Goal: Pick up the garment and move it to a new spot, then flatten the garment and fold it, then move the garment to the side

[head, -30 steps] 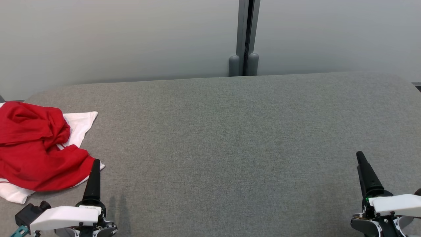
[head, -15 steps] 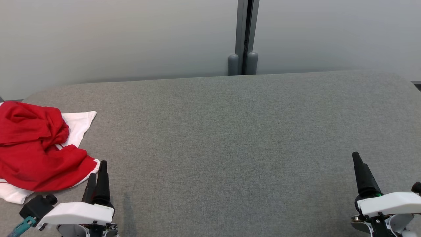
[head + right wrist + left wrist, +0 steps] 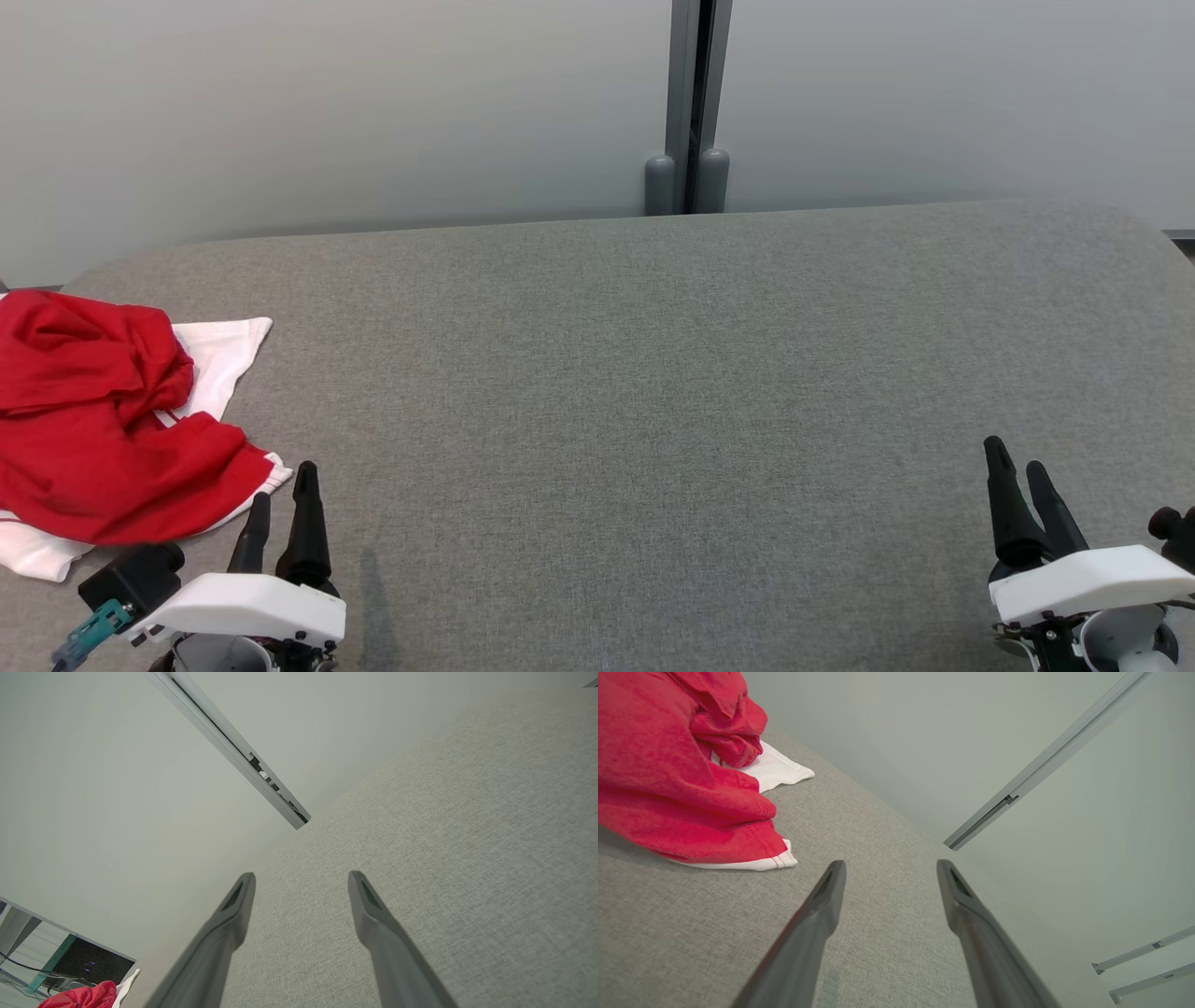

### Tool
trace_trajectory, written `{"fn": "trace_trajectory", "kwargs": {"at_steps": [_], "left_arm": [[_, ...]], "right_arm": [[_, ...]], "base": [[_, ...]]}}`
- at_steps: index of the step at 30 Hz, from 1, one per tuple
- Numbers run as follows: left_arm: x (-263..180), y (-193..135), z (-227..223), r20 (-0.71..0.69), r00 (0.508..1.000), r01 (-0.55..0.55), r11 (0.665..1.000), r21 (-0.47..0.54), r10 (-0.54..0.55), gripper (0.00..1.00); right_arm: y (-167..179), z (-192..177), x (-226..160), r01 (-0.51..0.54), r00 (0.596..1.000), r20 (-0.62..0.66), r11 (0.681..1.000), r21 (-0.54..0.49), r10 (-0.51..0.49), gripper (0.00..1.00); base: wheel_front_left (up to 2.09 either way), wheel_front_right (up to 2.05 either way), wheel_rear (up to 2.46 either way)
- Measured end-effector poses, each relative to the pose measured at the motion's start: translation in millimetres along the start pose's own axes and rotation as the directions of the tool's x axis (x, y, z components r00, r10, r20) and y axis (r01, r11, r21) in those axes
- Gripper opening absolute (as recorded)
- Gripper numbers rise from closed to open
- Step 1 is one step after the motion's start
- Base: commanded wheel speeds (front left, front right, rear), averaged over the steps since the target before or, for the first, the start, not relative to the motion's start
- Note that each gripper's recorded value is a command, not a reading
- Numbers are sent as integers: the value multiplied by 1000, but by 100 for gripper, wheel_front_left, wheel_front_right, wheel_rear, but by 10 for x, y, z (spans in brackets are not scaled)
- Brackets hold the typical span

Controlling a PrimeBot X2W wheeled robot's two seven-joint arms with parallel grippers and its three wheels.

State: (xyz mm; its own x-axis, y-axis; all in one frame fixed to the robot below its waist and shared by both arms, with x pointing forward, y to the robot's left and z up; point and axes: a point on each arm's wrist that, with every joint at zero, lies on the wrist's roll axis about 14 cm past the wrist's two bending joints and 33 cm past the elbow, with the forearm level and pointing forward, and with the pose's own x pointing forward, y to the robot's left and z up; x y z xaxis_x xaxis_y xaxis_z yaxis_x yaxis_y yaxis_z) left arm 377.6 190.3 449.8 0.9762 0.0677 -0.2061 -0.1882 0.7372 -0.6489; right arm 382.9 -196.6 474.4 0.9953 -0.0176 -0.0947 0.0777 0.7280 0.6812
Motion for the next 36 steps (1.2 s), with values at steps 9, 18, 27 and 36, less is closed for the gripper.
{"fn": "trace_trajectory", "kwargs": {"at_steps": [9, 18, 27, 36], "left_arm": [[-7, 4, -30, 5, 1000, -4, 992, 124, 4, 100], [-5, -27, -46, 14, 1000, 3, 971, 238, -7, 100], [-9, 24, -75, 22, 1000, -19, 937, 350, 12, 100], [-37, 67, -74, 37, 999, -33, 900, 436, 19, 100]], "right_arm": [[-10, -12, -14, -5, 1000, 1, 992, -124, 5, 100], [-32, -33, -36, -9, 1000, -2, 972, -235, 9, 100], [31, -110, -35, -51, 999, -29, 935, -352, 44, 100], [94, -189, -7, -92, 996, -56, 894, -439, 75, 100]], "base": [[0, 0, 0], [0, 0, 0], [0, 0, 0], [0, 0, 0]]}}
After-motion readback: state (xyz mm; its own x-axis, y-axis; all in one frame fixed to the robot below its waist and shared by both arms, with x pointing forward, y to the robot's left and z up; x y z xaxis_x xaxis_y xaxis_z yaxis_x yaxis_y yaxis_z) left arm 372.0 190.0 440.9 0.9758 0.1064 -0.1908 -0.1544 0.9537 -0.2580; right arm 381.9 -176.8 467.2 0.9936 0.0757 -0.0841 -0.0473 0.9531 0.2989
